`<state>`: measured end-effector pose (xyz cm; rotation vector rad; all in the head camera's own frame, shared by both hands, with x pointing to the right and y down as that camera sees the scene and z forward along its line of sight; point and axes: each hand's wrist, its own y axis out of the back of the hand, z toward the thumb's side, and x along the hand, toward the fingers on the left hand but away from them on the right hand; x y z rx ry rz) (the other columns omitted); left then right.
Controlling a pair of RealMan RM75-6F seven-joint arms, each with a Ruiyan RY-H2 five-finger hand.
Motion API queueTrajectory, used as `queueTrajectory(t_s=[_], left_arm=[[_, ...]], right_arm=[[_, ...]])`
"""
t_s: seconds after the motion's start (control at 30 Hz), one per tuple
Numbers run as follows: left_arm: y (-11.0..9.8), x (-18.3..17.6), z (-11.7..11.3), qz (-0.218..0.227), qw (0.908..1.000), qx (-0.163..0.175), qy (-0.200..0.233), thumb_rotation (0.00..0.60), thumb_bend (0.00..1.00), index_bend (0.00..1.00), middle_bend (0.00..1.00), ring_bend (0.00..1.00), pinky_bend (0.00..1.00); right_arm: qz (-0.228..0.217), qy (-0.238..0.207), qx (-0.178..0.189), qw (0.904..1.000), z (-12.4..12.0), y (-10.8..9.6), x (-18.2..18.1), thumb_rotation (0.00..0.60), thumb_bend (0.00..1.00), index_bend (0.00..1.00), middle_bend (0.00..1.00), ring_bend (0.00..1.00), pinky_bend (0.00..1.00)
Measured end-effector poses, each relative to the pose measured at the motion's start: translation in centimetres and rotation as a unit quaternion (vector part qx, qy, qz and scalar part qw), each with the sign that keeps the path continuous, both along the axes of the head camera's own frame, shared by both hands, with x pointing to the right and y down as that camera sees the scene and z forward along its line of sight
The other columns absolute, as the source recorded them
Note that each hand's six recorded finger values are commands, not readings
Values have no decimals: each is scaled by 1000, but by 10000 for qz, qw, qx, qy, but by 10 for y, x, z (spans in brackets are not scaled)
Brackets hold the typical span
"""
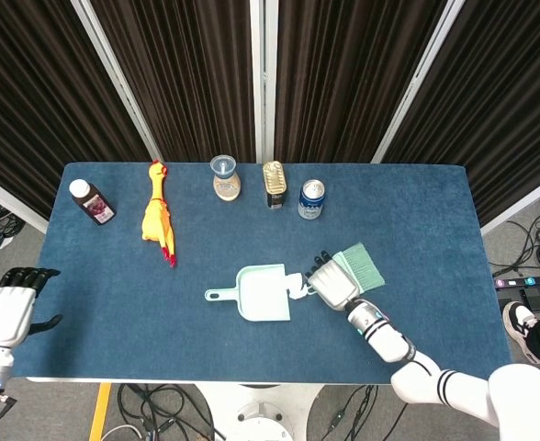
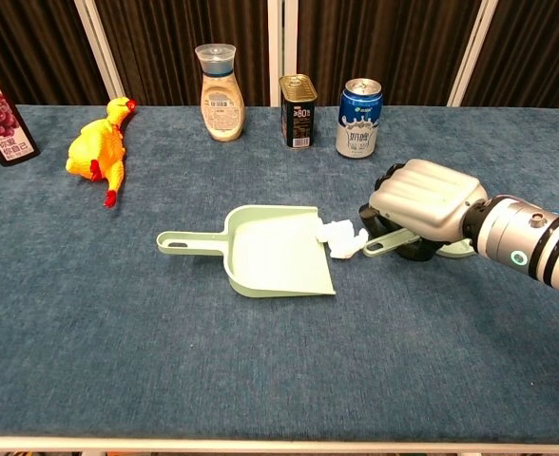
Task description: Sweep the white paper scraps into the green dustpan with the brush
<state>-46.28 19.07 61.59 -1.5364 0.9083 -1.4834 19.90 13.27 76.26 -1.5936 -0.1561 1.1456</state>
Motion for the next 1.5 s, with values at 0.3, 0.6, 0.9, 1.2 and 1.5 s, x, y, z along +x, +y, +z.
queueTrajectory(t_s=[0.3, 0.6, 0.9, 1.2, 1.5], left_arm=[[-36, 44, 4, 763, 9958, -149, 478, 600, 99, 288, 320, 228, 209], [-57, 107, 39, 1285, 9836, -813, 971, 600, 157, 383, 402, 308, 295], [-51, 179, 91, 1407, 9642, -1711, 1460, 600, 196, 394, 412, 345, 335], [-52, 228, 121, 1459, 9609, -1901, 1386, 600, 244, 404, 431, 372, 368], [-51, 264, 133, 1814, 9604, -1846, 1033, 600, 245, 426, 463, 395, 370]], right_arm=[[884, -1046, 116, 9905, -48, -23, 19, 600, 433, 745, 584, 328, 238], [1706, -1929, 238, 9660, -108, -66, 54, 600, 434, 747, 585, 328, 238], [1859, -1956, 263, 9626, -117, -76, 65, 600, 433, 747, 585, 328, 225], [1923, -1923, 243, 9620, -115, -74, 74, 600, 434, 748, 585, 328, 205], [2048, -1900, 237, 9599, -114, -74, 85, 600, 434, 749, 586, 328, 189]])
